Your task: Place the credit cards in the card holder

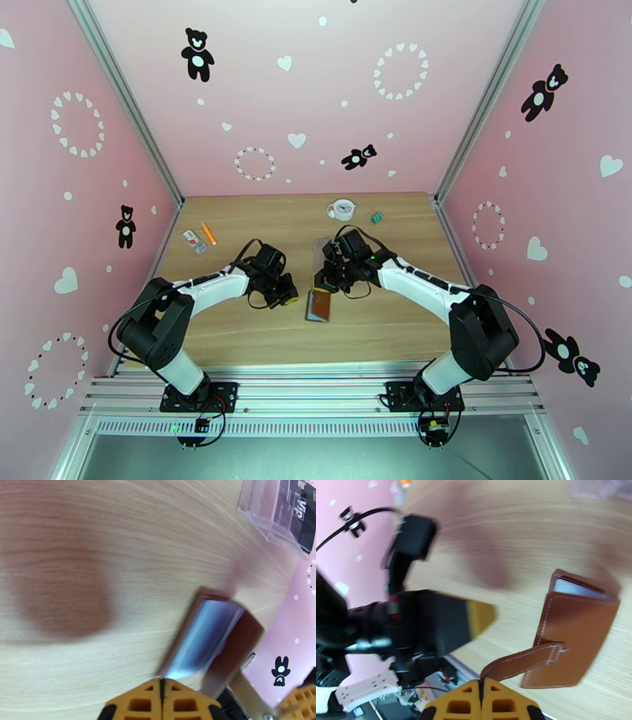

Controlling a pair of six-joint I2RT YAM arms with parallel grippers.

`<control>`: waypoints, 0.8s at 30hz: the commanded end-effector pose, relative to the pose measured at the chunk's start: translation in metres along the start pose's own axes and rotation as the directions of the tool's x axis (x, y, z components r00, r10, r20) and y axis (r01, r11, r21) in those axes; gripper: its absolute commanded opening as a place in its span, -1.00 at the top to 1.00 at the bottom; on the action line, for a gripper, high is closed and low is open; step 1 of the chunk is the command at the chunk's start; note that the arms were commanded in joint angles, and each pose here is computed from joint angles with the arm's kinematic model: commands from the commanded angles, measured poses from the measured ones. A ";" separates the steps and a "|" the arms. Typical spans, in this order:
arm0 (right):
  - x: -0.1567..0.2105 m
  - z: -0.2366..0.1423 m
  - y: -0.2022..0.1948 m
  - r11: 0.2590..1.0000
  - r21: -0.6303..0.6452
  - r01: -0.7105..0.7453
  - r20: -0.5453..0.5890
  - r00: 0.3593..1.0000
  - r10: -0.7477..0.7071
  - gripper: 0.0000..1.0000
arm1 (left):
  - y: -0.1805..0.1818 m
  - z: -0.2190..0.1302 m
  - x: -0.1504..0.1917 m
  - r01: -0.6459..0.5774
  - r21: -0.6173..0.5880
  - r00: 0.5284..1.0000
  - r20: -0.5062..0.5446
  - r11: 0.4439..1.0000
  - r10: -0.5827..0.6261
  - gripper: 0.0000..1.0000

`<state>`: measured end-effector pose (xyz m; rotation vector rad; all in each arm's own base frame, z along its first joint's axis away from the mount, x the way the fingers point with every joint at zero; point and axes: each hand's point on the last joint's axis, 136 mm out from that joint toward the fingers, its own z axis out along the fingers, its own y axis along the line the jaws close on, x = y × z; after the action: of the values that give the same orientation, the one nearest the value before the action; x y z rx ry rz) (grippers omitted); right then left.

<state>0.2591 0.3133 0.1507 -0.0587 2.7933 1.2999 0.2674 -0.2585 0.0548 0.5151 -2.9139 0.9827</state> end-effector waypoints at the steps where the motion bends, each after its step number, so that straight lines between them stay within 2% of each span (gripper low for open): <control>1: -0.003 -0.004 0.024 0.997 -0.064 0.043 -0.001 0.999 -0.043 1.00 | -0.009 -0.001 0.001 -0.029 0.023 1.000 0.001 0.999 0.029 0.92; 6: -0.001 0.004 0.009 0.999 -0.039 0.013 -0.008 1.000 -0.014 1.00 | -0.006 0.005 0.005 -0.025 0.026 0.999 -0.024 0.999 0.025 0.93; 15: 0.004 0.009 -0.018 1.000 0.017 -0.013 -0.005 1.000 0.013 1.00 | 0.030 0.033 0.008 0.012 -0.057 0.998 -0.060 0.998 -0.015 0.95; 24: 0.006 0.011 -0.028 0.999 0.030 -0.033 -0.001 0.999 0.033 1.00 | 0.022 0.027 0.004 -0.019 -0.038 0.999 -0.032 0.999 0.018 0.98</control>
<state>0.2540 0.3047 0.1270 -0.0280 2.8251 1.2792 0.2611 -0.2593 0.0177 0.5069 -2.8833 0.9198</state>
